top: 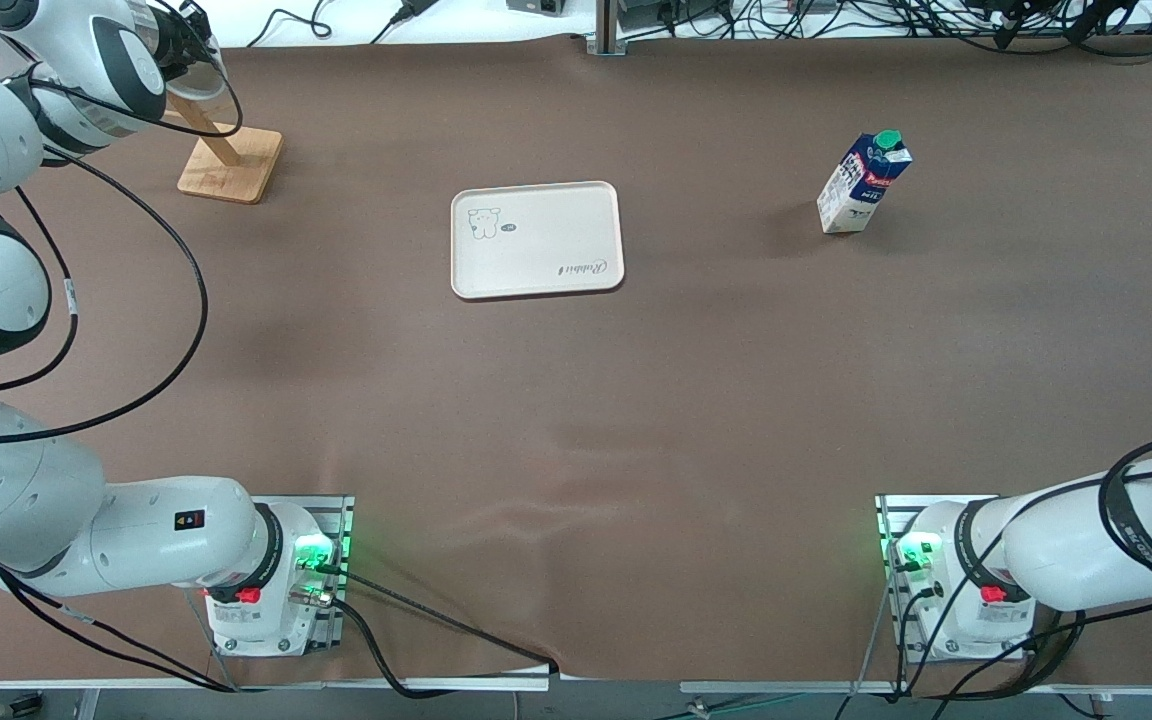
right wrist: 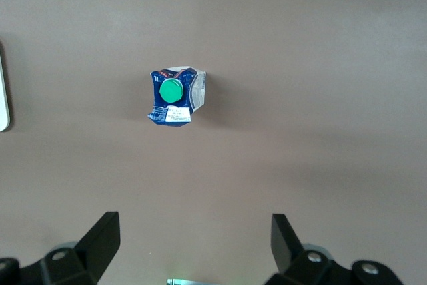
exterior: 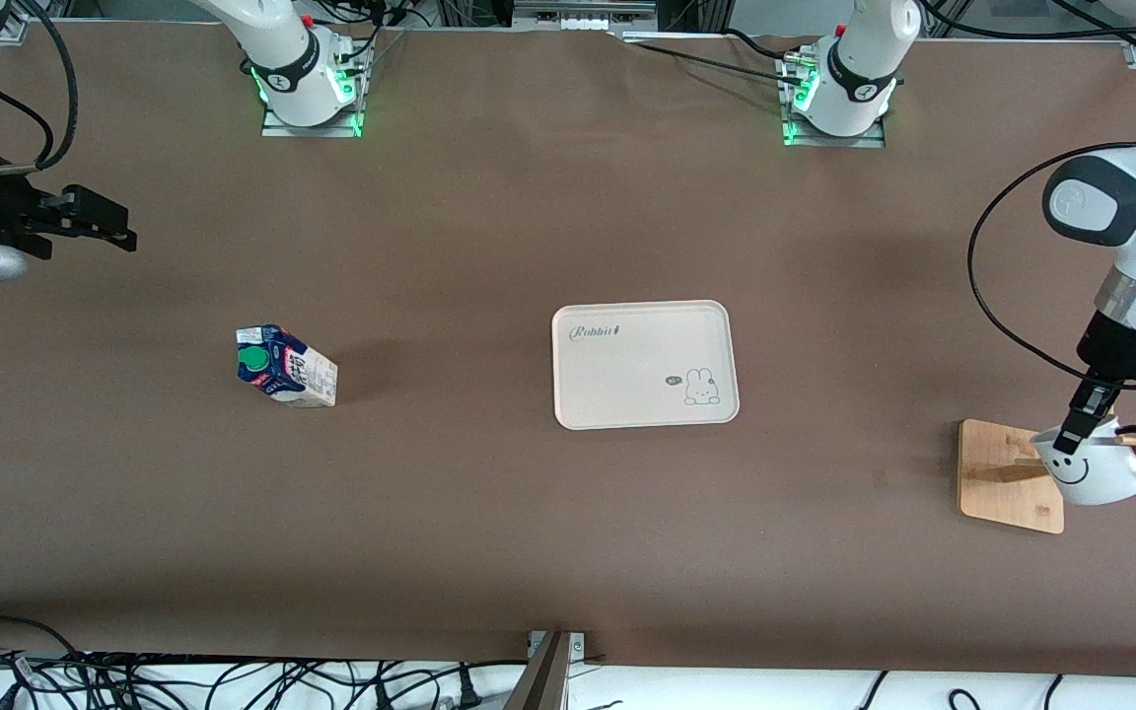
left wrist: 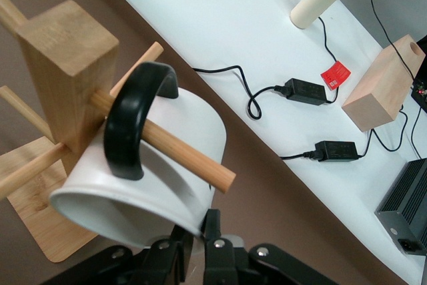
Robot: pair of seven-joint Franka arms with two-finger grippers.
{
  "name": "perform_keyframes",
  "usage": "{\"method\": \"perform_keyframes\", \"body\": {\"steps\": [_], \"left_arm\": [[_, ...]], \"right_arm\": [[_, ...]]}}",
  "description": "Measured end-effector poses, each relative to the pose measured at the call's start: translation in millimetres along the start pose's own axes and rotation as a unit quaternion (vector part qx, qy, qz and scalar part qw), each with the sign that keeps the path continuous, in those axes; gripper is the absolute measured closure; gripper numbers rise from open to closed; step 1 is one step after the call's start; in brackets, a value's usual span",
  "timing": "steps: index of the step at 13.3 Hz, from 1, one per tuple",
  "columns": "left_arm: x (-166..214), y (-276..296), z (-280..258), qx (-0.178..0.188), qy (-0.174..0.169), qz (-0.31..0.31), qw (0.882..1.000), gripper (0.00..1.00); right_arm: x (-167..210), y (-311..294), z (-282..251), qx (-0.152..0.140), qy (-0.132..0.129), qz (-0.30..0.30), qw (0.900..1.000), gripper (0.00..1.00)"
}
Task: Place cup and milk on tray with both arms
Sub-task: 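Grasp the white mug with the left gripper and lift it off the stand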
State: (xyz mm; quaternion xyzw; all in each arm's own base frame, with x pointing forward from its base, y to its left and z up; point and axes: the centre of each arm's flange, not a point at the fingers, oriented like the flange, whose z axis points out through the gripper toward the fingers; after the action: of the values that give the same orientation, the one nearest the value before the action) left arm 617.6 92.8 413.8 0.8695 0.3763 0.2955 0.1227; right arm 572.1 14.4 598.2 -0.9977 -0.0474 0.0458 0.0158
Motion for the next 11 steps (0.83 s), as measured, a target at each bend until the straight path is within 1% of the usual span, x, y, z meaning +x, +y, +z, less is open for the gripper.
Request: {"method": "perform_keyframes", "body": {"steps": [3,7,9,11], "left_arm": [[-0.5,2.2,-2.1,-0.001,-0.002,0.004,1.0,0.92],[-8.1,22.6,-18.2,-0.01,-0.018,0.054,0.998,0.92],[-18.0,34.4,-22.8,-0.012,-0.037,0.084,0.996,0.93],[-36.9,51.8,-29.7,-0.009,-0.081,0.11,0.991,0.93]], "right_arm": [[0.0,0.1,0.0,0.0,0.0,0.0,1.0,0.0],[0.0,0.1,0.0,0.0,0.0,0.0,1.0,0.0],[0.0,0.1,0.0,0.0,0.0,0.0,1.0,0.0],[0.0,0.0,0.0,0.0,0.0,0.0,1.0,0.0]]}}
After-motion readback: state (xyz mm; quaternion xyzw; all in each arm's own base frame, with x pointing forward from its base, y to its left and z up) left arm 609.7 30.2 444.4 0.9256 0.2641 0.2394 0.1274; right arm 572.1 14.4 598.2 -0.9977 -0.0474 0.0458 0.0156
